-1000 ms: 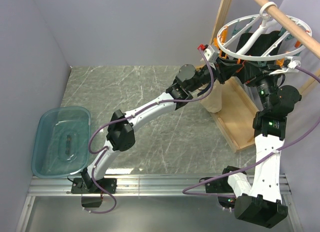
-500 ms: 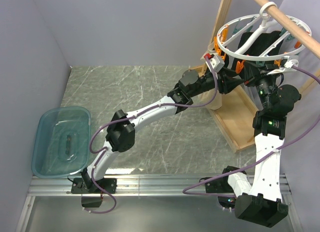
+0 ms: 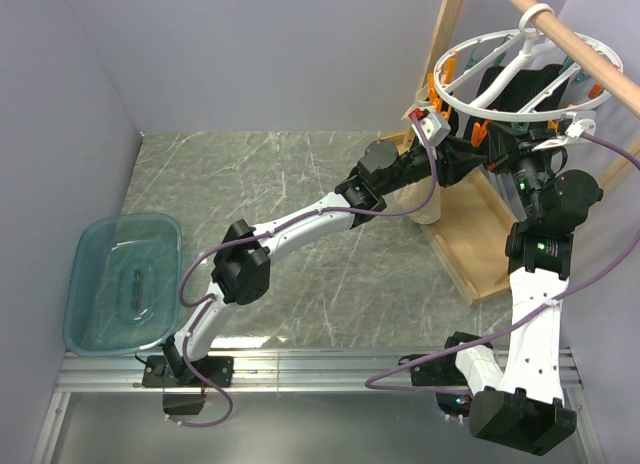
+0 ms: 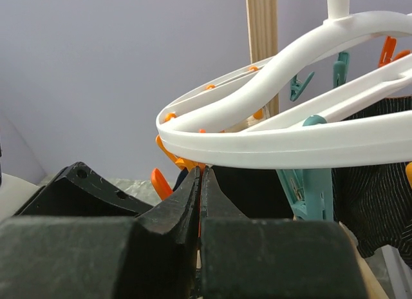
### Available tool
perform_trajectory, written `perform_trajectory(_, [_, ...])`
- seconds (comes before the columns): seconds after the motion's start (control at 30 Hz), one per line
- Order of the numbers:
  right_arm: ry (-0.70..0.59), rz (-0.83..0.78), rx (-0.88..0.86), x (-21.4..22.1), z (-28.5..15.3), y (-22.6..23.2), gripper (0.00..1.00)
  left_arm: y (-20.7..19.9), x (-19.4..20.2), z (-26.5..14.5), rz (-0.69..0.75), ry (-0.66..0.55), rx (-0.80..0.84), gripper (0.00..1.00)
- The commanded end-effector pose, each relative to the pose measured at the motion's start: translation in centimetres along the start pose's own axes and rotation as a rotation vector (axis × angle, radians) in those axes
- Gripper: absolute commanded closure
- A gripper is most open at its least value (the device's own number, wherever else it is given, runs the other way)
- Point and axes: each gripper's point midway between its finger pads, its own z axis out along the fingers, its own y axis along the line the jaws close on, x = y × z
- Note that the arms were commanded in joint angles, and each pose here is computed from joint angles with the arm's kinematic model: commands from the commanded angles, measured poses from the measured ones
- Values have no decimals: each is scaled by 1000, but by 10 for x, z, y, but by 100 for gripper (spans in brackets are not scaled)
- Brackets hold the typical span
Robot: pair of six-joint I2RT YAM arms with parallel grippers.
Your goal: Clip the underwear to the hanger
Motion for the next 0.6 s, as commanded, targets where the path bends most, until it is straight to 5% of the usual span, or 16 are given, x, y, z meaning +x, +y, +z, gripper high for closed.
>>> perform_trajectory(0.0, [0,-28,-68,-4,-5,17,100,-14,-54,6,61,-138,19,59])
perform_trajectory(0.43, [28,-37,-91,5,-10,20,100,-13,-65,11,126,-199,-5,62])
perform_trajectory(0.57, [33,-36,-97,5,-10,22,100,-16,-63,11,126,-197,1,76])
